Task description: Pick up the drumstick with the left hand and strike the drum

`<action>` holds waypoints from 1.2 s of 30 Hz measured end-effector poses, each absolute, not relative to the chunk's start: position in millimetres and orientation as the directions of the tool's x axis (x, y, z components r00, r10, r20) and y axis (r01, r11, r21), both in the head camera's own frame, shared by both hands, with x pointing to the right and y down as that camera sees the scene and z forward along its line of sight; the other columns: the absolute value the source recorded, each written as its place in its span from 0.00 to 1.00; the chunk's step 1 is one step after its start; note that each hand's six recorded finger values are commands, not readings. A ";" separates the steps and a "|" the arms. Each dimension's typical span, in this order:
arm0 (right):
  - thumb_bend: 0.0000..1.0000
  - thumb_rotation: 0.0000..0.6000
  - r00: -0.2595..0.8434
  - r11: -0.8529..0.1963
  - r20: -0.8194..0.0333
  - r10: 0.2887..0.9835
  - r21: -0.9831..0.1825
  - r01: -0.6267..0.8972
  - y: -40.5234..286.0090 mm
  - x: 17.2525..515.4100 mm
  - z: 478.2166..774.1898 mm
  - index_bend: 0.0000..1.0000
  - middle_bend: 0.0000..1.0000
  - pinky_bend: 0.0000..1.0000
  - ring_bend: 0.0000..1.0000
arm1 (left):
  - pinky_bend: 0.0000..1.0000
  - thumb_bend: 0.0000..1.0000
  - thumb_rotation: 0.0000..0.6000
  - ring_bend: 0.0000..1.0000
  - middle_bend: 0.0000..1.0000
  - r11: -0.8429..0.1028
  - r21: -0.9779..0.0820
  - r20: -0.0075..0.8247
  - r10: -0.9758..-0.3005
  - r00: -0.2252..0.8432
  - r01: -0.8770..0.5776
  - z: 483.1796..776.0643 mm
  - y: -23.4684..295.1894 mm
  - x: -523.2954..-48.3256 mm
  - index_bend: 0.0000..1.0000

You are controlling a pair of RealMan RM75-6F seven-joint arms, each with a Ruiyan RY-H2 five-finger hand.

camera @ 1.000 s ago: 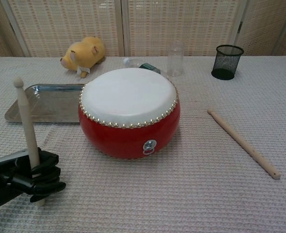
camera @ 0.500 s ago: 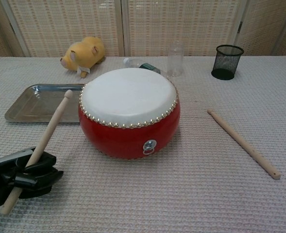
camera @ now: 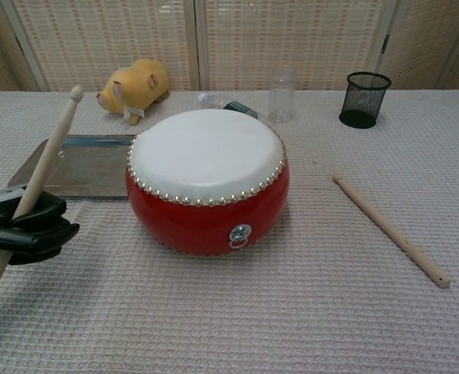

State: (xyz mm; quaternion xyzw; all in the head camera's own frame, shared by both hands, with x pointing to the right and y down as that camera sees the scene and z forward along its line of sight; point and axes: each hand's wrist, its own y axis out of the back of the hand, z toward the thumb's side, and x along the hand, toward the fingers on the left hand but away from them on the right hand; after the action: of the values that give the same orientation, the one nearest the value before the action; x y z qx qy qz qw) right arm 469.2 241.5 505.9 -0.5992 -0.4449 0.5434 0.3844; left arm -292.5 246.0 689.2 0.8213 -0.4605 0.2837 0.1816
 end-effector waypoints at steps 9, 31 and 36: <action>0.20 1.00 0.047 -0.294 -0.290 0.956 -0.950 0.102 230.1 462.0 504.7 0.02 0.14 0.07 0.00 | 1.00 0.61 1.00 1.00 1.00 -0.629 -0.478 0.566 -0.755 0.332 -0.613 671.7 190.2 -319.3 1.00; 0.20 1.00 0.055 -0.282 -0.277 0.959 -0.953 0.111 228.6 462.3 502.7 0.02 0.14 0.07 0.00 | 1.00 0.60 1.00 0.97 1.00 -0.343 -0.903 0.427 -0.775 0.465 0.258 671.5 108.2 -269.6 1.00; 0.20 1.00 0.056 -0.280 -0.275 0.960 -0.953 0.114 229.0 462.8 502.6 0.02 0.14 0.07 0.00 | 1.00 0.61 1.00 0.97 1.00 -0.290 -0.888 0.442 -0.756 0.483 0.358 673.4 110.9 -264.1 1.00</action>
State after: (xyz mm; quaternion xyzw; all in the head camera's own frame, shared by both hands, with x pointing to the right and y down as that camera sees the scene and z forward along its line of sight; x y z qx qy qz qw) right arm 462.8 229.0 502.6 -0.6043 -0.4440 0.5242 0.4036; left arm -264.1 110.9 673.4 0.6408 -0.1553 0.4841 -0.5753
